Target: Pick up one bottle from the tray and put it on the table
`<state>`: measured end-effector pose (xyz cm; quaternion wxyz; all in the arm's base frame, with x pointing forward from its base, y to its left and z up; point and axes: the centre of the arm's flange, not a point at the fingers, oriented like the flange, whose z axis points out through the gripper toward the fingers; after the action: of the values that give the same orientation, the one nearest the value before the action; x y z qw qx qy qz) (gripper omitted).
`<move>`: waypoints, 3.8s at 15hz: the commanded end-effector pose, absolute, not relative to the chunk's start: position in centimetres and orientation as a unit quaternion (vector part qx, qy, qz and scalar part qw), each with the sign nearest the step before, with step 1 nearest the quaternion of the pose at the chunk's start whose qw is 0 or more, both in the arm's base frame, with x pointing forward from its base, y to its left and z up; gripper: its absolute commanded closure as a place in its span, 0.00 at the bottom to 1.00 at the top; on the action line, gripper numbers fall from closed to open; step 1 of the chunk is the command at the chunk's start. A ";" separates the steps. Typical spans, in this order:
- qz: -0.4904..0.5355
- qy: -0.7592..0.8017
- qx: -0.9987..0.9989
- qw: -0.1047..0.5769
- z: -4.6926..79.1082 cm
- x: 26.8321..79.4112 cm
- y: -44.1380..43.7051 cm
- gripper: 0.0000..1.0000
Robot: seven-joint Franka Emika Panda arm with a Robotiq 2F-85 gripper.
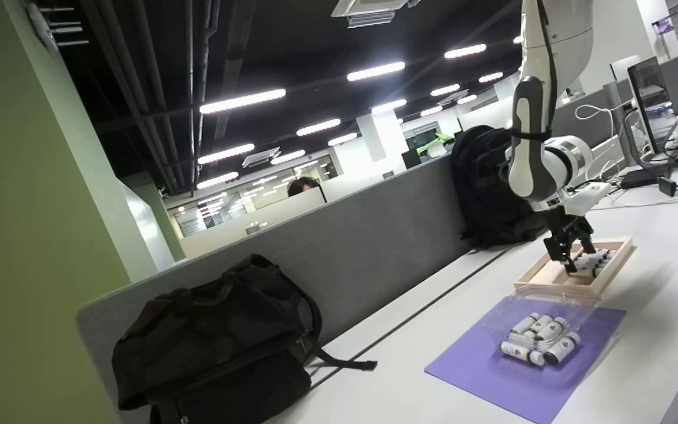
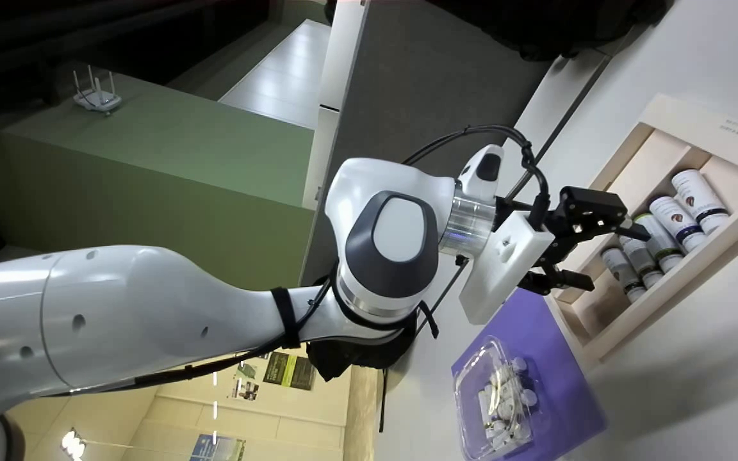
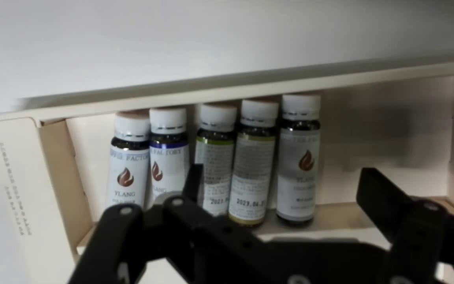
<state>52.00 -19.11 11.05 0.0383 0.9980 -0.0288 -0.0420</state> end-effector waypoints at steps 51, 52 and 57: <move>-0.107 -0.138 0.970 -0.168 15.0 51.1 -19.0 0.00; -0.099 -0.134 0.973 -0.161 15.1 51.1 -19.3 0.00; -0.039 -0.097 0.989 -0.109 13.0 52.0 -20.1 0.00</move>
<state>52.14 -20.35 14.22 -0.1350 0.9822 -0.1161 -0.0598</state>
